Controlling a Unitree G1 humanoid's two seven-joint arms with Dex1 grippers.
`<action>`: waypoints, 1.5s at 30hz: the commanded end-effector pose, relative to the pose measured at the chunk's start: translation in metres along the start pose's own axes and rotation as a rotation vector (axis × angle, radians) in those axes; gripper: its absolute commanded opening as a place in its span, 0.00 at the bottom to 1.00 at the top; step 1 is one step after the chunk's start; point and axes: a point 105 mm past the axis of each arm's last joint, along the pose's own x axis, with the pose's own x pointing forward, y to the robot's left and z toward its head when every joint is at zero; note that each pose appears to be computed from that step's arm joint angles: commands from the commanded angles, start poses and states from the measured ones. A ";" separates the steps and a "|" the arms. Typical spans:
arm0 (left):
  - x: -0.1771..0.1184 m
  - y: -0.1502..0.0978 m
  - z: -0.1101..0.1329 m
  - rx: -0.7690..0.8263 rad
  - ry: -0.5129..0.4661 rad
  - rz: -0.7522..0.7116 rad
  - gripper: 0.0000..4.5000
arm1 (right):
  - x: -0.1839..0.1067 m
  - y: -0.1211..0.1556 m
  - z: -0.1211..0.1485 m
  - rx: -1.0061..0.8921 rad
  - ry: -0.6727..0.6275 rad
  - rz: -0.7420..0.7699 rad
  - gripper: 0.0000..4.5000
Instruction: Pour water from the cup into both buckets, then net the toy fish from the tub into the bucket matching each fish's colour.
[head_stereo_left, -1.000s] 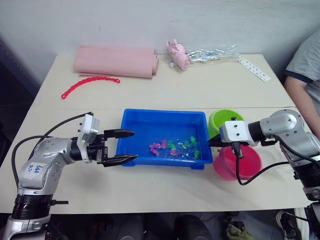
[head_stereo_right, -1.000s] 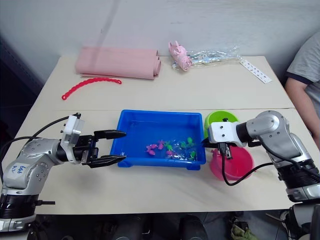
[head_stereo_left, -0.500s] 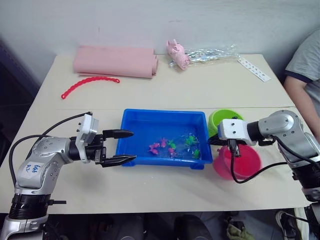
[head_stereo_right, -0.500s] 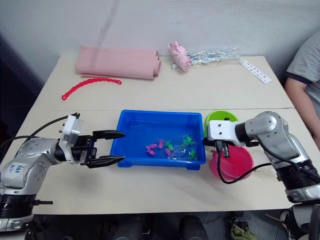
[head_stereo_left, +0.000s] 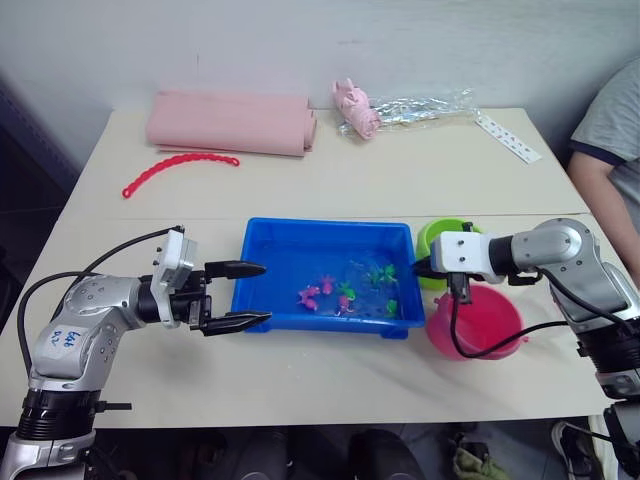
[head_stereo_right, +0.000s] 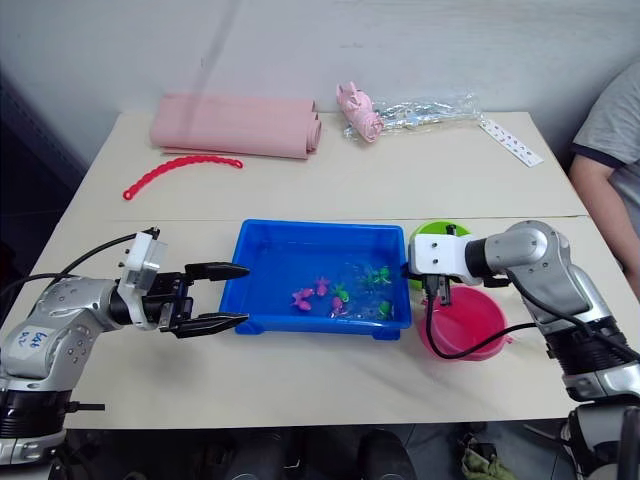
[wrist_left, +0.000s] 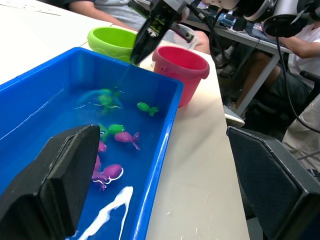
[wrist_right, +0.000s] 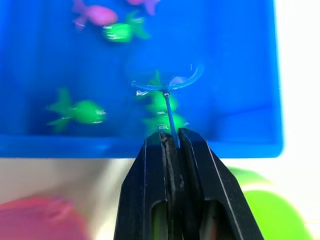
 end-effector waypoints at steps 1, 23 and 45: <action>-0.002 -0.001 0.002 0.016 0.003 -0.008 0.99 | -0.006 -0.020 0.009 -0.117 -0.014 -0.103 0.00; -0.004 -0.005 0.000 0.006 0.009 0.000 0.99 | -0.035 0.014 0.020 -0.018 -0.087 -0.016 0.00; -0.002 -0.003 0.002 0.010 0.005 0.000 0.99 | -0.021 0.020 0.007 -0.048 -0.023 0.021 0.00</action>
